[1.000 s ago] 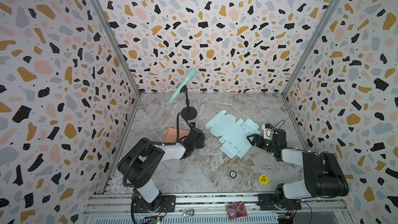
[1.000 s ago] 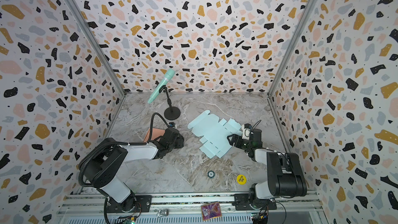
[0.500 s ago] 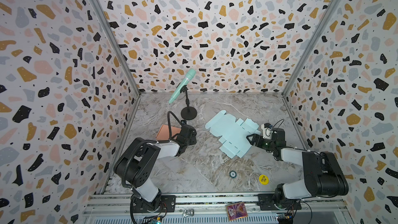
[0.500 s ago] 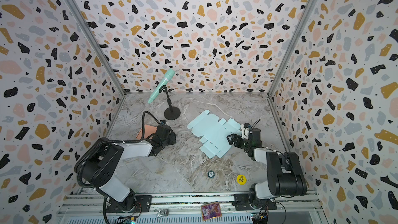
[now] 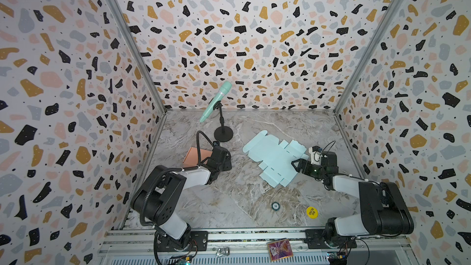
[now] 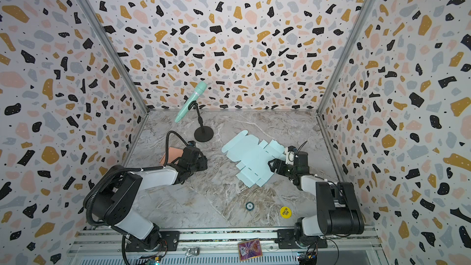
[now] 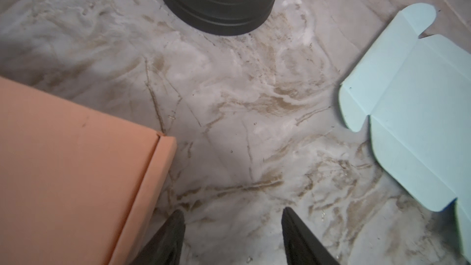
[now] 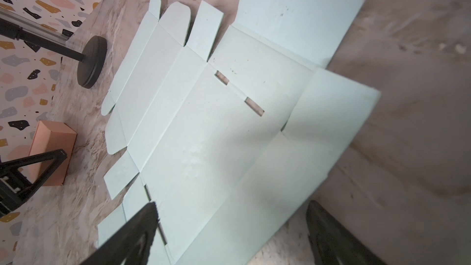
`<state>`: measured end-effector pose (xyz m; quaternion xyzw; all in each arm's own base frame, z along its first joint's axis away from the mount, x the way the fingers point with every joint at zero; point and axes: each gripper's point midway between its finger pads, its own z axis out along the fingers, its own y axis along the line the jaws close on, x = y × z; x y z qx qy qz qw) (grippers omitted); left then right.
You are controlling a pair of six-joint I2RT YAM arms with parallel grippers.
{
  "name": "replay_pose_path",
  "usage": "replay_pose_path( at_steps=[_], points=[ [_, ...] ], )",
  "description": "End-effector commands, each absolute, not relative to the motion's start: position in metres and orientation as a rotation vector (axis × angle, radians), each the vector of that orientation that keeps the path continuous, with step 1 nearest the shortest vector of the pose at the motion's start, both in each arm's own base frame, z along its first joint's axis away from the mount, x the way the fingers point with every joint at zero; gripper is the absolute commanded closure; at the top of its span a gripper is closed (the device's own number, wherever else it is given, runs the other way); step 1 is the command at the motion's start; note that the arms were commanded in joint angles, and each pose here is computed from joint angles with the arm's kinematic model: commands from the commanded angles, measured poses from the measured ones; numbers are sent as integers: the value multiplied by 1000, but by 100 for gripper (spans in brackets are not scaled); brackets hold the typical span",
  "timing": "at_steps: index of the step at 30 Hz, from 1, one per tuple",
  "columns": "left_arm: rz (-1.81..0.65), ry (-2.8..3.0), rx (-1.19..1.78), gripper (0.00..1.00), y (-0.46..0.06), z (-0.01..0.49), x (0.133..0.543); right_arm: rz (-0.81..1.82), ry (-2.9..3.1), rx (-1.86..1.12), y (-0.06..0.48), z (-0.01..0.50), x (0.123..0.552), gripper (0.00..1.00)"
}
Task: Assemble paper box
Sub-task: Move the paper box to the middle-left of the table.
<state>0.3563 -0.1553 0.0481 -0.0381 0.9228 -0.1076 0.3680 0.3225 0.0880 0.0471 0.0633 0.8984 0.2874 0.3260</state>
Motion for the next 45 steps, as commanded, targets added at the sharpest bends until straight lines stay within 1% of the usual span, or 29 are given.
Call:
replay_pose_path(
  at_steps=[1, 6, 9, 18, 21, 23, 24, 25, 26, 28, 33, 45],
  points=[
    [-334, 2318, -61, 35, -165, 78, 354, 756, 2381, 175, 89, 50, 311, 6],
    [-337, 2293, -59, 34, -156, 99, 340, 761, 2375, 164, 90, 60, 306, 6],
    [-323, 2295, -60, 34, -149, 103, 330, 766, 2377, 164, 90, 61, 300, 5],
    [-316, 2342, -102, 34, -130, 87, 295, 851, 2413, 188, 98, 52, 286, 5],
    [-280, 2347, -130, 33, -120, 79, 288, 854, 2424, 193, 98, 50, 283, 5],
    [-259, 2349, -138, 33, -117, 77, 288, 857, 2435, 196, 99, 47, 282, 5],
    [-243, 2352, -146, 30, -115, 75, 289, 861, 2441, 198, 99, 45, 281, 5],
    [-228, 2354, -160, 24, -112, 72, 291, 866, 2445, 200, 100, 44, 281, 5],
    [-221, 2356, -182, 21, -108, 70, 293, 874, 2447, 204, 100, 44, 281, 5],
    [-237, 2346, -215, 19, -105, 68, 296, 889, 2452, 214, 102, 43, 281, 4],
    [-238, 2344, -253, 19, -99, 62, 305, 896, 2459, 231, 103, 41, 280, 0],
    [-276, 2330, -236, 20, -107, 66, 337, 913, 2477, 238, 111, 37, 285, 0]
  ],
)
